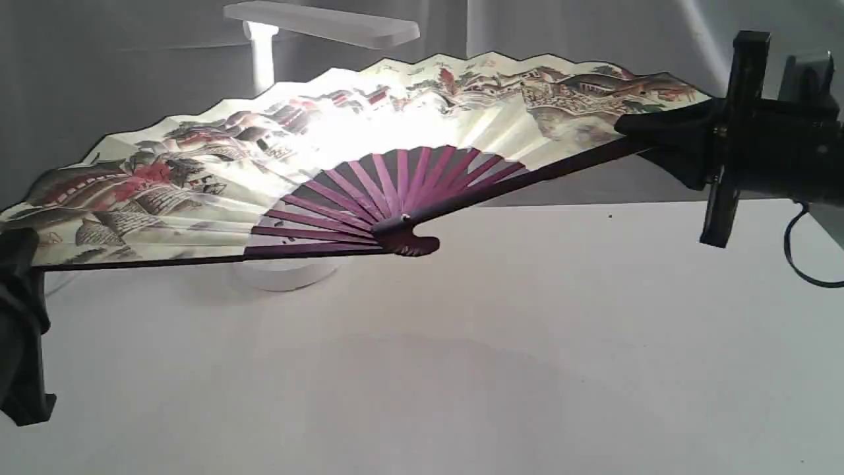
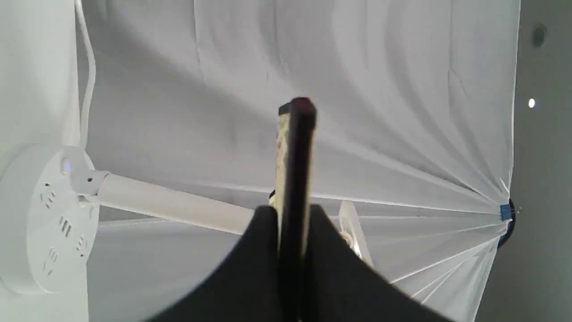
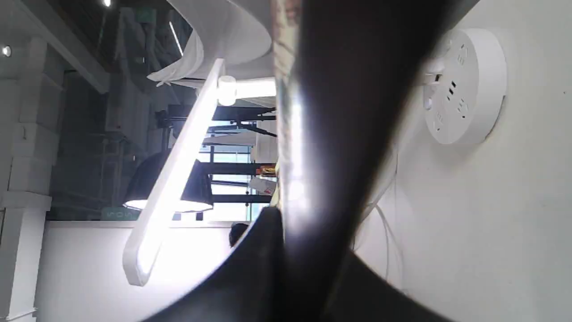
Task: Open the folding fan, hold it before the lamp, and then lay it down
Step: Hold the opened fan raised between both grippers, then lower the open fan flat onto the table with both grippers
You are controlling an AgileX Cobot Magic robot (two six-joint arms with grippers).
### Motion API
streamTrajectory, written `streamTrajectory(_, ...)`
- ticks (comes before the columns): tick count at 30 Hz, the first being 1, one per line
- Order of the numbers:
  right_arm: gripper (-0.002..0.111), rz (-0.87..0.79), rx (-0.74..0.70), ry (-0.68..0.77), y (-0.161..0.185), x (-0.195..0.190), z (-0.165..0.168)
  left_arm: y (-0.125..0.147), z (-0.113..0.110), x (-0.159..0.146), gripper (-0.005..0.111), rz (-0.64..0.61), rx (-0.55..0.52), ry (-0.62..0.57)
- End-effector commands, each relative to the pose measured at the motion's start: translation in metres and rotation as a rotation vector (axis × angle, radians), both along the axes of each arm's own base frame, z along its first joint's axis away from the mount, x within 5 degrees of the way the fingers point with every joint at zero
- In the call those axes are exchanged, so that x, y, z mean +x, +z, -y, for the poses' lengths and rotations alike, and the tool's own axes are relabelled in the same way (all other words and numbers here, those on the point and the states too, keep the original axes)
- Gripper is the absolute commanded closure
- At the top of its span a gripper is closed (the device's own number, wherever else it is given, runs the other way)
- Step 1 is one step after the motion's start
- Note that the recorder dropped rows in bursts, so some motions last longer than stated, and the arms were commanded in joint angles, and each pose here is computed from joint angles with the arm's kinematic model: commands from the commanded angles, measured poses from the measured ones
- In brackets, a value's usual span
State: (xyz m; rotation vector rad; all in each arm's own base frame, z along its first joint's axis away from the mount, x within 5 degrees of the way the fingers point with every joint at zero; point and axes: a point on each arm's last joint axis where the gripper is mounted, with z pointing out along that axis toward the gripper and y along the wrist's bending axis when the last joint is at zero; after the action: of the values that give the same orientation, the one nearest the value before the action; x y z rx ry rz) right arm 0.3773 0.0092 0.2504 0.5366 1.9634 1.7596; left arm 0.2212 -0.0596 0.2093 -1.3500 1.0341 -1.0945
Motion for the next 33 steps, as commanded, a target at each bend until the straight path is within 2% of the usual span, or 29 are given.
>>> streamTrajectory(1,0.108,0.024,-0.048,-0.067,0.001,0.003,0.011,0.004,-0.019,-0.005,0.107,0.054,-0.066,0.162)
streamTrajectory(8,0.108,0.023,-0.050,-0.071,0.001,0.004,0.011,0.006,-0.015,-0.004,0.107,0.061,-0.048,0.123)
streamTrajectory(13,0.108,0.020,-0.054,-0.078,0.000,0.004,0.011,-0.004,-0.010,-0.002,0.107,-0.044,-0.071,0.068)
streamTrajectory(25,0.108,-0.069,-0.246,-0.091,-0.018,0.003,0.017,-0.029,0.011,0.016,0.107,-0.181,0.009,-0.067)
streamTrajectory(28,0.108,-0.113,-0.286,-0.124,-0.024,0.002,0.027,-0.032,0.017,0.023,0.107,-0.191,0.011,-0.086)
streamTrajectory(33,0.108,-0.187,-0.275,-0.196,-0.039,-0.007,0.049,-0.035,0.027,0.037,0.107,-0.204,0.000,-0.111)
